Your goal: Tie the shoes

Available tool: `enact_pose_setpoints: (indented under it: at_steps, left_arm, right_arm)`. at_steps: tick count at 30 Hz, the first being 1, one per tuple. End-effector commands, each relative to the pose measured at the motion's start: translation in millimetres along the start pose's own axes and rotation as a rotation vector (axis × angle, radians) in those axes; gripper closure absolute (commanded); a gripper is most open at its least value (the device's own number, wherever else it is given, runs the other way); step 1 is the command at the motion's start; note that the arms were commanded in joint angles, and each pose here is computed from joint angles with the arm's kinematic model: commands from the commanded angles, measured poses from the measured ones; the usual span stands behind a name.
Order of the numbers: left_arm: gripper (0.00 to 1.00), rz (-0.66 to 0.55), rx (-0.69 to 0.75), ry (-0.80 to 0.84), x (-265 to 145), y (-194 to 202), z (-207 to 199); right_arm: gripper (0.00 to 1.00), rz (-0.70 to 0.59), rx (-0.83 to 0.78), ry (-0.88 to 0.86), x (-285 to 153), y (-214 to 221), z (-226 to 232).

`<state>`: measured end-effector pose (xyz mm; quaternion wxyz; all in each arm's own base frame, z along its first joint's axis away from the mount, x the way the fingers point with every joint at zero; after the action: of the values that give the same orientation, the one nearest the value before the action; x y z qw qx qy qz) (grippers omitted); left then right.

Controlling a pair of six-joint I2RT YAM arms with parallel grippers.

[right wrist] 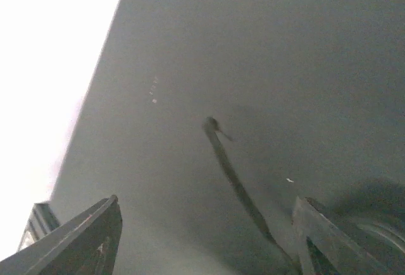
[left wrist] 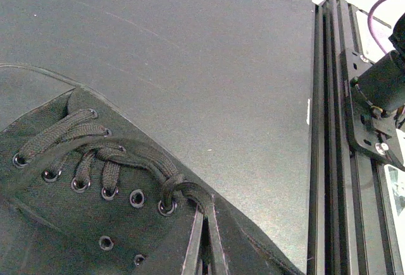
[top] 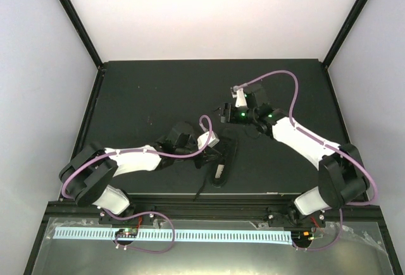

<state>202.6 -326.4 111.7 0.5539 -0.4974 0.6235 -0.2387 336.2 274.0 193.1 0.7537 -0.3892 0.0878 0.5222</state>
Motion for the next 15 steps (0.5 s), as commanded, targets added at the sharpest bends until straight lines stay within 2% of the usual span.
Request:
enact_pose_setpoints:
  at_steps: [1,5,10,15]
  left_arm:
    - [0.98,-0.026,0.042,-0.002,2,-10,0]
    - [0.98,-0.016,0.019,0.004,5,-11,1]
    - [0.98,0.003,-0.052,0.023,9,-15,1]
    - [0.98,0.026,-0.133,0.049,13,-25,0]
  right_arm:
    - [0.21,-0.041,-0.009,0.087,-27,10,-29]
    - [0.15,-0.085,-0.009,0.047,-48,42,-56]
    - [0.13,-0.182,-0.142,-0.123,-76,86,-45]
    - [0.12,-0.228,-0.272,-0.145,-85,119,-33]
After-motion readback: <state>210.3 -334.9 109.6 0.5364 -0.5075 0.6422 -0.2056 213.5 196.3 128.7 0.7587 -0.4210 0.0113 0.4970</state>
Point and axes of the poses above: each gripper's point midway between its finger pads, its own x axis out along the fingers, its own z axis along the line the jaws close on, y = z × x, the point moved 1 cm from there along -x, back along the fingers, and after that the axes turned 4 degrees about x, right-handed, at the moved point
